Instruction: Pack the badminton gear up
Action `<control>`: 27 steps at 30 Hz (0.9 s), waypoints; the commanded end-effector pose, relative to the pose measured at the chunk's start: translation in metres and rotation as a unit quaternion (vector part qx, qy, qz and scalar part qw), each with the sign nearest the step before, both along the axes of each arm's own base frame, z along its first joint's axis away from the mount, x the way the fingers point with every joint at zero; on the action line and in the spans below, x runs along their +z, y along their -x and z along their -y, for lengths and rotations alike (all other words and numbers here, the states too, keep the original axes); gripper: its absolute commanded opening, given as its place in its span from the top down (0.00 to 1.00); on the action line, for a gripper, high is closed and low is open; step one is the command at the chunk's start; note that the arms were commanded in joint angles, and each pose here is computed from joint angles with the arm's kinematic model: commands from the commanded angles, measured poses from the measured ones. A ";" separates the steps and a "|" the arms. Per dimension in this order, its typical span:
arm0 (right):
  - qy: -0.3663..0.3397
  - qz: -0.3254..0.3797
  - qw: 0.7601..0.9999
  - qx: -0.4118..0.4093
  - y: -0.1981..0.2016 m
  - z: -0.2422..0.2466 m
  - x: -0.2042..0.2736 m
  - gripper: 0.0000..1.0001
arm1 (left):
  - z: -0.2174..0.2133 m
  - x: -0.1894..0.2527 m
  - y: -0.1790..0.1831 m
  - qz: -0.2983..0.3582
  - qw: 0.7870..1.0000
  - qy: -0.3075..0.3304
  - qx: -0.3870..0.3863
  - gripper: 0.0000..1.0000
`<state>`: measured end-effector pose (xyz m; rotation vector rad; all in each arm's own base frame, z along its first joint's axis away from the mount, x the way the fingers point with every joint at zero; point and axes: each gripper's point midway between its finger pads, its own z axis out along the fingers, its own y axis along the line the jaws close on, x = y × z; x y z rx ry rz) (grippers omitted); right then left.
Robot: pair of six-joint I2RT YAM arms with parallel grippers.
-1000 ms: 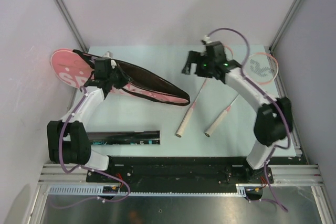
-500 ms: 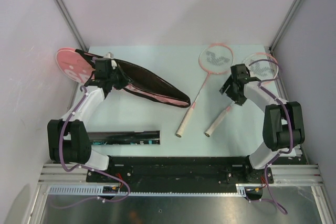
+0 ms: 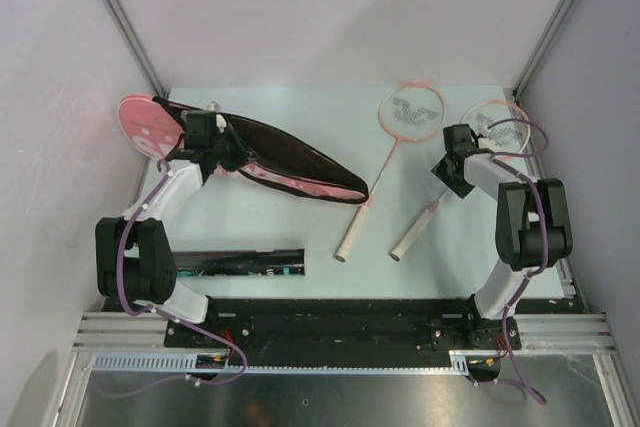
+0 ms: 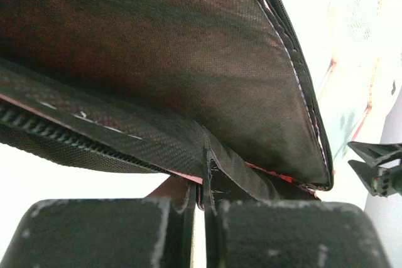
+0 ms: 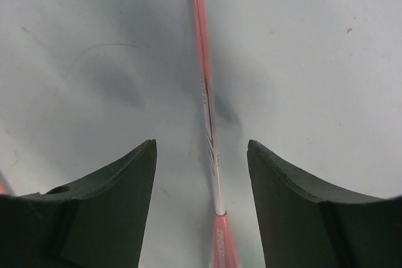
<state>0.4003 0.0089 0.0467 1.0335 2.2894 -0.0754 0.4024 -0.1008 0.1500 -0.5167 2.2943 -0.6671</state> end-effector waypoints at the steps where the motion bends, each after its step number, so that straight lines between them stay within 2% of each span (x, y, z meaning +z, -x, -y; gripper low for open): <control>1: 0.042 0.014 0.999 -0.031 -0.014 0.006 0.006 0.36 | 0.013 0.030 -0.013 0.044 0.999 0.012 -0.012 1.00; 4: 0.043 0.004 0.998 -0.036 -0.012 0.007 0.000 0.40 | 0.018 0.030 -0.013 0.045 0.999 0.010 -0.016 1.00; 6: 0.050 0.003 0.998 -0.033 -0.012 0.010 0.002 0.51 | 0.021 0.030 -0.012 0.044 0.999 0.010 -0.020 1.00; 11: 0.045 0.020 0.998 -0.027 -0.020 0.008 0.008 0.65 | 0.022 0.029 -0.013 0.044 0.999 0.007 -0.022 1.00; 13: 0.025 0.021 0.999 -0.024 -0.022 0.004 0.005 0.65 | 0.021 0.031 -0.013 0.047 0.999 0.006 -0.021 1.00; 17: 0.007 0.012 0.999 -0.037 -0.020 0.001 -0.005 0.53 | 0.022 0.036 -0.013 0.052 0.998 0.008 -0.022 1.00; 22: 0.013 -0.016 0.998 -0.060 -0.009 0.010 -0.019 0.53 | 0.021 0.037 -0.013 0.054 0.998 0.006 -0.022 1.00; 23: 0.015 -0.025 0.998 -0.061 -0.006 0.011 -0.022 0.56 | 0.021 0.038 -0.013 0.055 0.998 0.006 -0.022 1.00; 27: 0.028 -0.053 0.996 -0.069 0.004 0.018 -0.034 0.59 | 0.023 0.034 -0.013 0.051 0.998 0.008 -0.025 1.00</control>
